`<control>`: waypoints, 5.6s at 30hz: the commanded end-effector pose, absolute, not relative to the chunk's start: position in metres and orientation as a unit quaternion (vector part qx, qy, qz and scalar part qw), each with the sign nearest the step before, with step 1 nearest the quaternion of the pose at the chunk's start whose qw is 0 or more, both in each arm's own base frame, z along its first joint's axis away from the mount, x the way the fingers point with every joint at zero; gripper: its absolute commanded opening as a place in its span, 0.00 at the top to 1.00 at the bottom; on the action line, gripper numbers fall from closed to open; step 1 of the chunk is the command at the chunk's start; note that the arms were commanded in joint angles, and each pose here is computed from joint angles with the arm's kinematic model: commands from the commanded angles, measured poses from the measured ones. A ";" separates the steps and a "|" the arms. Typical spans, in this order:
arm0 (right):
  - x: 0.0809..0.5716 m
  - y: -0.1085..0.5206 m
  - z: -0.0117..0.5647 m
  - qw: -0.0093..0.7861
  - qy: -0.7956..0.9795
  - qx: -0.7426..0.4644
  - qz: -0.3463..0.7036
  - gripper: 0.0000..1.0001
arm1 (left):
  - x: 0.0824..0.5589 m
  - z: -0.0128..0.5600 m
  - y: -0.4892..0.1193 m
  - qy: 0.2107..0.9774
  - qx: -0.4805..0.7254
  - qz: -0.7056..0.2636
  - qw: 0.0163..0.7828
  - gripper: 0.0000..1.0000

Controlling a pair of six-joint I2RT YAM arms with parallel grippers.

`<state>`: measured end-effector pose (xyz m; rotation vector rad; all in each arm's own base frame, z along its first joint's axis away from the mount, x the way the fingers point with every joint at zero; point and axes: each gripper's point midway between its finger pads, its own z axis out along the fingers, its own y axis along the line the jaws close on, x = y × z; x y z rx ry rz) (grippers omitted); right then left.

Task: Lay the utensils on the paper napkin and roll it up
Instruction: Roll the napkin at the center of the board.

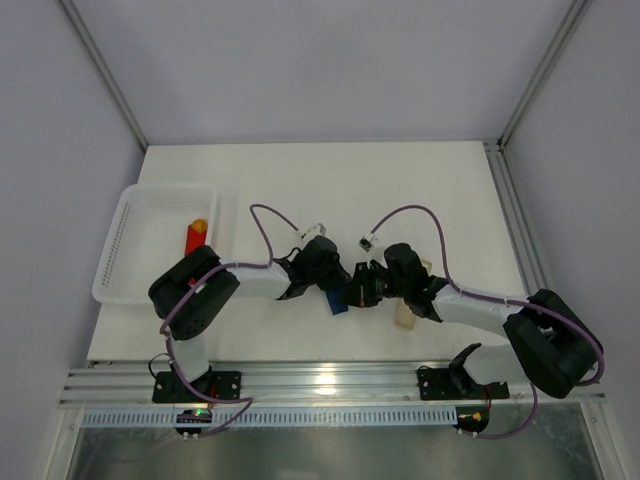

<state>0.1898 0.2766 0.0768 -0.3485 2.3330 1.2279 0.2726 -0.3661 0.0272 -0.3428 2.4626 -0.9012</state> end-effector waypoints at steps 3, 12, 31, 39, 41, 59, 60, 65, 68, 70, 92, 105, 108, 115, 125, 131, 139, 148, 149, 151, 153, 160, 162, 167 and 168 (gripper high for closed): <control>0.192 0.296 0.087 0.257 0.823 -0.140 0.488 0.96 | 0.270 0.035 -0.368 0.897 -0.108 -0.345 0.256 1.00; 0.192 0.297 0.075 0.245 0.831 -0.141 0.479 0.97 | 0.273 0.037 -0.371 0.897 -0.098 -0.342 0.261 1.00; 0.195 0.282 0.042 0.234 0.869 -0.127 0.417 0.96 | 0.274 0.042 -0.373 0.897 -0.089 -0.342 0.264 1.00; 0.193 0.273 0.022 0.222 0.885 -0.121 0.391 0.97 | 0.276 0.045 -0.377 0.892 -0.093 -0.354 0.265 1.00; 0.192 0.273 0.019 0.220 0.886 -0.119 0.390 0.96 | 0.276 0.049 -0.376 0.890 -0.093 -0.357 0.269 1.00; 0.188 0.271 0.002 0.198 0.896 -0.104 0.384 0.96 | 0.285 0.061 -0.384 0.886 -0.050 -0.351 0.299 0.98; 0.187 0.270 0.001 0.197 0.897 -0.105 0.382 0.96 | 0.286 0.064 -0.386 0.885 -0.048 -0.351 0.302 0.94; 0.186 0.266 -0.002 0.196 0.900 -0.100 0.376 0.96 | 0.290 0.070 -0.379 0.884 -0.054 -0.339 0.316 0.73; 0.187 0.268 -0.002 0.196 0.900 -0.101 0.377 0.96 | 0.293 0.072 -0.372 0.886 -0.056 -0.325 0.327 0.59; 0.189 0.269 -0.002 0.198 0.900 -0.101 0.376 0.96 | 0.293 0.076 -0.367 0.887 -0.054 -0.315 0.332 0.51; 0.192 0.274 -0.008 0.183 0.904 -0.100 0.374 0.96 | 0.271 0.132 -0.309 0.863 -0.058 -0.314 0.390 0.65; 0.190 0.277 -0.009 0.174 0.902 -0.100 0.382 0.96 | 0.267 0.094 -0.300 0.833 -0.095 -0.430 0.336 1.00; 0.189 0.277 -0.009 0.173 0.901 -0.101 0.384 0.97 | 0.272 0.096 -0.303 0.819 -0.098 -0.450 0.341 1.00; 0.190 0.278 -0.008 0.173 0.900 -0.104 0.386 0.96 | 0.279 0.081 -0.312 0.809 -0.111 -0.471 0.333 1.00; 0.189 0.279 -0.007 0.172 0.900 -0.104 0.388 0.96 | 0.287 0.062 -0.317 0.817 -0.114 -0.462 0.327 1.00; 0.189 0.279 -0.006 0.171 0.899 -0.105 0.390 0.96 | 0.286 0.048 -0.311 0.824 -0.124 -0.447 0.327 1.00; 0.202 0.280 0.021 0.199 0.898 -0.119 0.374 0.96 | 0.282 0.031 -0.306 0.845 -0.124 -0.419 0.309 1.00; 0.240 0.283 0.064 0.254 0.895 -0.128 0.343 0.96 | 0.278 0.028 -0.302 0.855 -0.115 -0.404 0.305 1.00; 0.241 0.283 0.065 0.254 0.894 -0.128 0.345 0.97 | 0.278 0.027 -0.301 0.856 -0.115 -0.403 0.305 1.00; 0.244 0.285 0.067 0.256 0.893 -0.128 0.347 0.97 | 0.277 0.027 -0.301 0.856 -0.115 -0.402 0.303 1.00; 0.246 0.287 0.066 0.254 0.893 -0.128 0.349 0.97 | 0.277 0.026 -0.302 0.856 -0.115 -0.402 0.303 1.00; 0.246 0.293 0.050 0.240 0.893 -0.132 0.356 0.96 | 0.278 0.025 -0.304 0.858 -0.113 -0.402 0.299 1.00; 0.247 0.293 0.046 0.237 0.895 -0.132 0.353 0.96 | 0.277 0.023 -0.304 0.860 -0.112 -0.401 0.297 1.00; 0.248 0.290 0.030 0.225 0.904 -0.129 0.339 0.96 | 0.277 0.022 -0.304 0.860 -0.112 -0.402 0.294 1.00; 0.249 0.287 0.027 0.226 0.908 -0.124 0.330 0.96 | 0.277 0.023 -0.305 0.859 -0.111 -0.403 0.294 1.00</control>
